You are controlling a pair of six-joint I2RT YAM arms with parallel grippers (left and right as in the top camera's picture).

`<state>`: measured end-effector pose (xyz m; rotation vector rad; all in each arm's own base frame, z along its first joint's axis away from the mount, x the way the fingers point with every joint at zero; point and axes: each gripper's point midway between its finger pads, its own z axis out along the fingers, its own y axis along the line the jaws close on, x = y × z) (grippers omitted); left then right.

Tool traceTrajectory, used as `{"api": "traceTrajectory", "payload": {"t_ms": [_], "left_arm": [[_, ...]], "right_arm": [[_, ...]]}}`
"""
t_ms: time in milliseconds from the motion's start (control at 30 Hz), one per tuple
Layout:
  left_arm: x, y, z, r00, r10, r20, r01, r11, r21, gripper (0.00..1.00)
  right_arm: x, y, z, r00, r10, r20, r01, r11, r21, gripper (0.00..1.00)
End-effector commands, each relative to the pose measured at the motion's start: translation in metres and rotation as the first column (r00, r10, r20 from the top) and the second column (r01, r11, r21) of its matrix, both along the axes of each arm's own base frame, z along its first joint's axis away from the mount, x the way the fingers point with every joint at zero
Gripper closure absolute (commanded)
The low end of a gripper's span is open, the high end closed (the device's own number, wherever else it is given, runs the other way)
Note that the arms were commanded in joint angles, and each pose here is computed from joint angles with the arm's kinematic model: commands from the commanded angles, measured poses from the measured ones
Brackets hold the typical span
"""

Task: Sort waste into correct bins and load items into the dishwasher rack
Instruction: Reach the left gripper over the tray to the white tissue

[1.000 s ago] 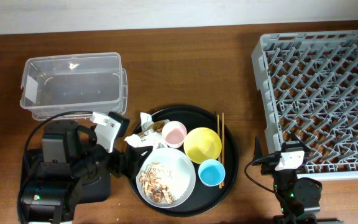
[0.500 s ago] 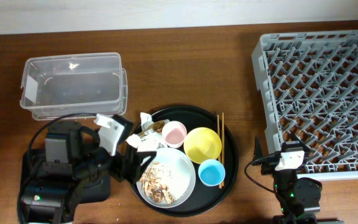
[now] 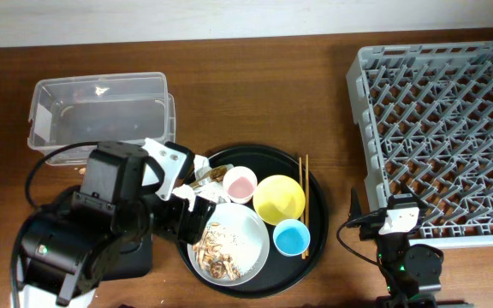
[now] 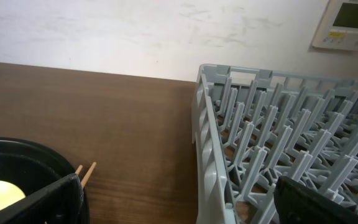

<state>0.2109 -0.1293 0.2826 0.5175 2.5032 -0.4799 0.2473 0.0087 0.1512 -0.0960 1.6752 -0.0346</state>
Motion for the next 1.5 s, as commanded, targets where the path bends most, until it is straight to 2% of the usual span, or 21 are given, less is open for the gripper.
{"api": "traceTrajectory", "payload": {"t_ms": [0, 133, 267, 400, 467, 567, 733, 833, 933, 1100, 1300, 1467], "left_arm": [[0.015, 0.004, -0.006, 0.999, 0.045, -0.005, -0.045, 0.998, 0.048, 0.01], [0.04, 0.011, -0.026, 0.995, 0.096, -0.026, -0.091, 0.985, 0.145, 0.01], [0.055, 0.022, -0.07, 0.976, 0.156, -0.151, -0.105, 0.947, 0.302, 0.0], [0.062, 0.054, -0.103, 0.889, 0.411, -0.201, -0.278, 0.835, 0.475, 0.01], [0.069, 0.062, -0.115, 0.853, 0.478, -0.21, -0.322, 0.799, 0.508, 0.0], [0.078, 0.063, -0.129, 0.825, 0.506, -0.251, -0.339, 0.798, 0.498, 0.01], [0.075, 0.062, -0.157, 0.79, 0.514, -0.334, -0.304, 0.802, 0.514, 0.01], [0.072, 0.062, -0.173, 0.781, 0.515, -0.355, -0.291, 0.801, 0.523, 0.07], [0.072, 0.05, -0.192, 0.781, 0.489, -0.389, -0.29, 0.835, 0.468, 0.07], [0.081, 0.046, -0.215, 0.801, 0.481, -0.357, -0.317, 0.846, 0.429, 0.24], [0.085, 0.047, -0.225, 0.806, 0.484, -0.342, -0.33, 0.846, 0.418, 0.3], [0.089, 0.046, -0.23, 0.81, 0.484, -0.332, -0.336, 0.846, 0.413, 0.3]], "right_arm": [[0.0, -0.003, -0.004, 1.0, -0.014, -0.01, 0.014, 1.0, 0.001, 0.01], [0.0, -0.003, -0.004, 1.0, -0.014, -0.01, 0.014, 1.0, 0.001, 0.01], [0.0, -0.003, -0.004, 1.0, -0.014, -0.01, 0.014, 1.0, 0.001, 0.01], [0.0, -0.003, -0.004, 1.0, -0.014, -0.01, 0.014, 1.0, 0.001, 0.01], [0.0, -0.003, -0.004, 1.0, -0.014, -0.01, 0.014, 1.0, 0.001, 0.01], [0.0, -0.003, -0.004, 1.0, -0.014, -0.01, 0.014, 1.0, 0.001, 0.01], [0.0, -0.003, -0.004, 1.0, -0.014, -0.01, 0.014, 1.0, 0.001, 0.01], [0.0, -0.003, -0.004, 1.0, -0.014, -0.01, 0.014, 1.0, 0.001, 0.01], [0.0, -0.003, -0.004, 1.0, -0.014, -0.01, 0.014, 1.0, 0.001, 0.01], [0.0, -0.003, -0.004, 1.0, -0.014, -0.01, 0.014, 1.0, 0.001, 0.01], [0.0, -0.003, -0.004, 1.0, -0.014, -0.01, 0.014, 1.0, 0.001, 0.01], [0.0, -0.003, -0.004, 1.0, -0.014, -0.01, 0.014, 1.0, 0.001, 0.01]]}}
